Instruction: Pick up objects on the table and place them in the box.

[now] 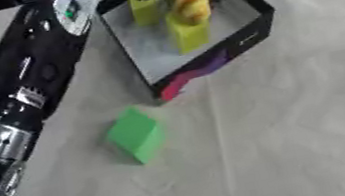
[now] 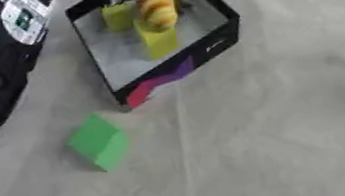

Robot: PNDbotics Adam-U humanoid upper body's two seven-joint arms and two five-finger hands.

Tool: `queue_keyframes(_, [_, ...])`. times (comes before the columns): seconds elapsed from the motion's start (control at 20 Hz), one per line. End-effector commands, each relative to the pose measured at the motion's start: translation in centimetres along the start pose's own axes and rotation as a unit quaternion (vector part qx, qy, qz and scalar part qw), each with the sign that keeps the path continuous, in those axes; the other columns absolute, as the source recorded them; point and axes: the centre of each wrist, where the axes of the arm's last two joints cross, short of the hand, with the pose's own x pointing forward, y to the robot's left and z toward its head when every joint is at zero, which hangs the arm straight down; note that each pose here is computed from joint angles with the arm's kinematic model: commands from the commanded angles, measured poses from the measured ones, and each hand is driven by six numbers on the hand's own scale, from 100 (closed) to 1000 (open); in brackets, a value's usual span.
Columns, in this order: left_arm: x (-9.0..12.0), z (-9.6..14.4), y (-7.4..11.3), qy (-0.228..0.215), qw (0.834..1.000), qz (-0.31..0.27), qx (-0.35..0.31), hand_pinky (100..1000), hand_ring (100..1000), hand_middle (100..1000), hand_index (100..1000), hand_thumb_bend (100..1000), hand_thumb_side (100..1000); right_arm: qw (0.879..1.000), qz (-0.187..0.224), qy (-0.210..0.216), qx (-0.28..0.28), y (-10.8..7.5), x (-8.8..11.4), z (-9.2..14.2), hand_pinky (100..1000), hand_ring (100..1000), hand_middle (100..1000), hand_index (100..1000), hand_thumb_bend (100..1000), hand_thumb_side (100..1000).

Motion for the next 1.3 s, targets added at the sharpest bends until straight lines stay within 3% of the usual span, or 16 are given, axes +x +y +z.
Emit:
queue_keyframes(0.05, [0.1,-0.1,1.1,-0.006,1.0,-0.011,0.013,808,762,742,785,410,362,1.0,0.011,-0.018,0.009,-0.5,1.1,-0.6,804,708,681,830,100,670])
queue_keyframes(0.15, [-0.1,0.0,1.2,-0.007,1.0,-0.013,0.015,832,783,779,865,636,552,1.0,0.012,-0.017,0.009,-0.5,1.1,-0.5,804,708,681,830,100,671])
queue_keyframes(0.25, [-0.1,0.2,1.5,-0.008,1.0,-0.015,0.026,833,782,780,880,716,596,1.0,0.014,-0.015,0.009,-0.6,1.0,-0.4,804,708,681,830,100,671])
queue_keyframes(0.4, [-0.3,0.7,2.2,-0.012,0.999,0.0,0.046,831,778,776,880,748,606,1.0,0.017,-0.012,0.007,-0.7,0.9,-0.3,804,708,681,830,100,670])
queue_keyframes(0.45, [-0.3,0.8,2.4,-0.013,0.999,0.005,0.049,829,776,773,876,733,603,1.0,0.018,-0.011,0.007,-0.7,0.8,-0.2,804,708,681,830,100,669])
queue_keyframes(0.6, [-0.3,1.4,3.0,-0.025,0.998,0.024,0.058,821,764,754,847,561,558,1.0,0.018,-0.01,0.007,-0.8,0.8,-0.2,804,708,681,830,100,666])
queue_keyframes(0.65, [-0.3,1.7,3.3,-0.03,0.997,0.03,0.061,821,764,754,847,561,558,1.0,0.018,-0.01,0.007,-0.8,0.7,-0.1,804,708,681,830,100,666])
queue_keyframes(0.7, [-0.3,1.9,3.4,-0.033,0.997,0.034,0.062,806,748,733,822,425,519,1.0,0.019,-0.01,0.007,-0.8,0.7,-0.1,804,709,681,830,100,663])
queue_keyframes(0.75, [-0.4,2.5,4.0,-0.045,0.996,0.035,0.068,803,745,729,817,389,508,1.0,0.02,-0.009,0.005,-0.9,0.7,0.0,804,709,681,830,100,662])
queue_keyframes(1.05, [-0.6,8.6,6.8,-0.124,0.989,0.036,0.073,798,736,722,813,367,512,1.0,0.029,-0.003,-0.004,-1.5,0.4,0.5,804,709,682,830,100,659])
queue_keyframes(1.3, [-0.9,15.1,7.1,-0.17,0.983,0.032,0.057,795,732,719,811,370,498,0.999,0.036,0.003,-0.013,-1.9,0.1,1.1,804,710,682,831,100,659])
